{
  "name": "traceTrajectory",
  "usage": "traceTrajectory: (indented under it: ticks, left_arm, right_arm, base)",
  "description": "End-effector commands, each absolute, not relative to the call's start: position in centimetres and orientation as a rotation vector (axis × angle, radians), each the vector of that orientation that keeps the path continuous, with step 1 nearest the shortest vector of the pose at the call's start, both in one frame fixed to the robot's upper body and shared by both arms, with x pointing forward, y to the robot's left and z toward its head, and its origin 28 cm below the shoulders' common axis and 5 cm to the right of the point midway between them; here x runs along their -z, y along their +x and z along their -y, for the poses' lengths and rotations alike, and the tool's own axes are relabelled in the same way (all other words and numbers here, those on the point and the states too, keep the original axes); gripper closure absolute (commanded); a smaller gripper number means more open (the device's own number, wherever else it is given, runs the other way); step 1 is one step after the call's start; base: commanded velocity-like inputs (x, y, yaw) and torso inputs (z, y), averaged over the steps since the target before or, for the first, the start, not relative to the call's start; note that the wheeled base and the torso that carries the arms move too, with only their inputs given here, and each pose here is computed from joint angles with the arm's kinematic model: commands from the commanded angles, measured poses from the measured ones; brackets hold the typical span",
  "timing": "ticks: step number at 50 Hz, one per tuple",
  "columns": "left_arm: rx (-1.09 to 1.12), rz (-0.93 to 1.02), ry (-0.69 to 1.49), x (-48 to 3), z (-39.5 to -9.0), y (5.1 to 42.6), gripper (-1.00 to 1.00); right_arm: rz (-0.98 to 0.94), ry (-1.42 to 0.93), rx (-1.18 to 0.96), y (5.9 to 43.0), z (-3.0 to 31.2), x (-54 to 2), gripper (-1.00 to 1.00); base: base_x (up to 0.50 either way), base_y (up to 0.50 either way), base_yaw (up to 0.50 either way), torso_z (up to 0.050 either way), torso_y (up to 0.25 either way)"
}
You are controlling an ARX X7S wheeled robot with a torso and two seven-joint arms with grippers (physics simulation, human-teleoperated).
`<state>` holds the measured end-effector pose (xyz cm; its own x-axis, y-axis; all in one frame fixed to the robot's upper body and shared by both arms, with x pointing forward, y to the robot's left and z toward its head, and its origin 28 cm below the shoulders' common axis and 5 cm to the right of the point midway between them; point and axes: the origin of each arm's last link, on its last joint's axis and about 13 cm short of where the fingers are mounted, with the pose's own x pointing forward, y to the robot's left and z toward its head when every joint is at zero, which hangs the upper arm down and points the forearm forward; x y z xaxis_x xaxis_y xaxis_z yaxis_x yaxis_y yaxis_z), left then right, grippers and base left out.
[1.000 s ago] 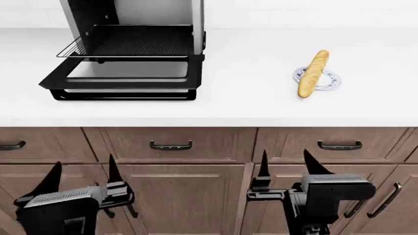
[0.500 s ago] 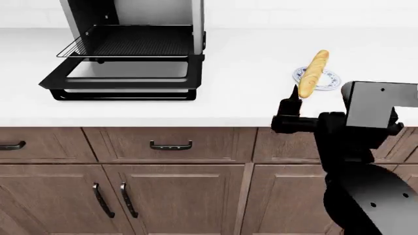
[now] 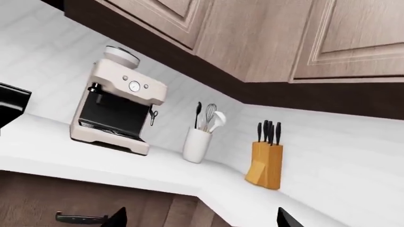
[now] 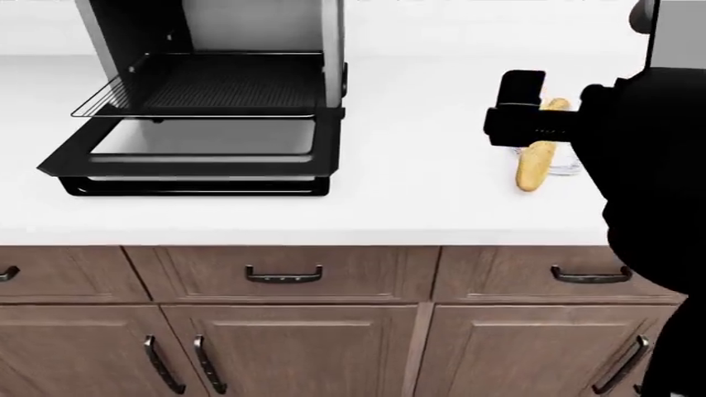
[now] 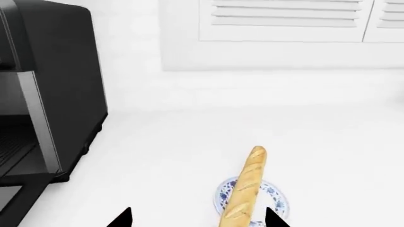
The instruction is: Place the baguette on the rack of the toaster oven.
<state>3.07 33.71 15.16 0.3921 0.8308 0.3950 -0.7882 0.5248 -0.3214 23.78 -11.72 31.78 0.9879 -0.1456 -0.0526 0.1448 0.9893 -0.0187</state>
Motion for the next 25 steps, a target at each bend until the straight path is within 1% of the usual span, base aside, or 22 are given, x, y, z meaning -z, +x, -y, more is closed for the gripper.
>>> traceTrajectory:
  ticks: [1, 11, 18, 19, 20, 21, 22, 25]
  left_arm:
    - [-1.053, 0.569, -0.091, -15.25, -33.91, 2.62, -1.0]
    - [-1.047, 0.566, -0.091, -15.29, -33.94, 2.61, -1.0]
    - [-1.05, 0.567, -0.094, -15.28, -34.01, 2.41, -1.0]
    - [-1.048, 0.565, -0.093, -15.23, -33.97, 2.54, -1.0]
    - [-1.047, 0.563, -0.092, -15.22, -33.94, 2.59, -1.0]
    - [-1.049, 0.564, -0.092, -15.26, -33.97, 2.51, -1.0]
    - [-1.051, 0.566, -0.093, -15.3, -33.99, 2.41, -1.0]
    - [-1.05, 0.566, -0.092, -15.3, -33.96, 2.5, -1.0]
  right_arm:
    - [-0.092, -0.034, 0.141, 23.19, 12.1, -32.49, -1.0]
    - [-0.118, 0.007, 0.193, 22.92, 12.47, -32.07, -1.0]
    - [-0.141, 0.018, 0.262, 23.09, 12.61, -32.16, -1.0]
    - [-0.103, 0.005, 0.254, 22.96, 12.62, -32.11, -1.0]
    - [-0.079, 0.074, 0.258, 22.77, 12.77, -32.35, -1.0]
    - [-0.043, 0.052, 0.229, 22.54, 12.69, -32.54, -1.0]
    - [-0.032, 0.022, 0.256, 22.48, 12.68, -32.62, -1.0]
    - [-0.02, 0.046, 0.245, 22.34, 12.67, -32.89, -1.0]
  base:
    - [0.45, 0.0, 0.0, 0.0, 0.0]
    - [0.35, 0.0, 0.0, 0.0, 0.0]
    - [0.01, 0.0, 0.0, 0.0, 0.0]
    - [0.0, 0.0, 0.0, 0.0, 0.0]
    - [0.0, 0.0, 0.0, 0.0, 0.0]
    - [0.0, 0.0, 0.0, 0.0, 0.0]
    - [0.0, 0.0, 0.0, 0.0, 0.0]
    - [0.05, 0.5, 0.0, 0.0, 0.0]
